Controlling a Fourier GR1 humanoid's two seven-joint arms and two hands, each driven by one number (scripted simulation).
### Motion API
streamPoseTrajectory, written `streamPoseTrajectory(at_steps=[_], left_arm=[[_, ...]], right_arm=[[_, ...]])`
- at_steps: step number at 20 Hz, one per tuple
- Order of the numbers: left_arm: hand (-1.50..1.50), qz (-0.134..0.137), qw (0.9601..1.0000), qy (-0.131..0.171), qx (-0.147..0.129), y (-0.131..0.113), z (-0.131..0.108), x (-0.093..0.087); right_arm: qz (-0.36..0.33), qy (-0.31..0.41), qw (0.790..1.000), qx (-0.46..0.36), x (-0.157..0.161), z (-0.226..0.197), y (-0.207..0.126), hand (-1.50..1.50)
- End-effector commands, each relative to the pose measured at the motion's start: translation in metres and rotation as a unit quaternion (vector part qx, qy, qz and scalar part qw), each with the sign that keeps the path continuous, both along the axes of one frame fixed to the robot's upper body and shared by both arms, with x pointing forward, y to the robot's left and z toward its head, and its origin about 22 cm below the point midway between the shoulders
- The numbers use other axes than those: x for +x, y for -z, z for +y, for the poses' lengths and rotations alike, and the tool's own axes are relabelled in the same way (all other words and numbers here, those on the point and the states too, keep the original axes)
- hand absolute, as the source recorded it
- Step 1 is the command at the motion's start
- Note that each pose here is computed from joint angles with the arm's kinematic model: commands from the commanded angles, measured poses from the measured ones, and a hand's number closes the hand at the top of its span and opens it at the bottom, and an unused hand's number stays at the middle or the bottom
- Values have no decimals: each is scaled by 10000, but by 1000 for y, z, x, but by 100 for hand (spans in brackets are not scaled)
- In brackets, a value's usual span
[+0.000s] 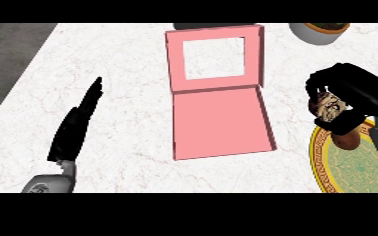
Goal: Pick the cupcake from the plate and place it in the cardboard box
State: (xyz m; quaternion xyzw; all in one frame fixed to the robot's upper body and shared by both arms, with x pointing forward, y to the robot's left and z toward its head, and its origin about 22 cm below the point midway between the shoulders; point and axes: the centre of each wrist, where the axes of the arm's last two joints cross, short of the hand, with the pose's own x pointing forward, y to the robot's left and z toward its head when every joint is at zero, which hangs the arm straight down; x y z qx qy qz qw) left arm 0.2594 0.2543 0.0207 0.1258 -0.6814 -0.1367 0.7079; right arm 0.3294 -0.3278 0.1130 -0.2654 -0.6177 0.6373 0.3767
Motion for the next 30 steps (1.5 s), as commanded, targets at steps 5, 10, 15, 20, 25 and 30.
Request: streamPoseTrajectory(at_steps=[5,10,15,20,25,30], left_arm=[[0,43,9998,-188,-3,7,5,1],[0,-5,9996,-279,57,-3,14,10],[0,155,9991,-380,59,15,6,-1],[0,78,9985,-527,83,5,20,0],[0,183,9980,-606,88,20,25,-24],[0,152,9982,-584,53,21,21,-7]], right_arm=[[37,-1954,9699,1452,56,3,-40,150],[474,-2849,9224,2564,78,17,-60,150],[760,-3285,8961,2886,92,37,-78,150],[999,-3515,8861,2852,103,95,-90,150],[1104,-3554,8896,2650,104,116,-115,150],[1247,-3595,8938,2372,100,190,-86,150]])
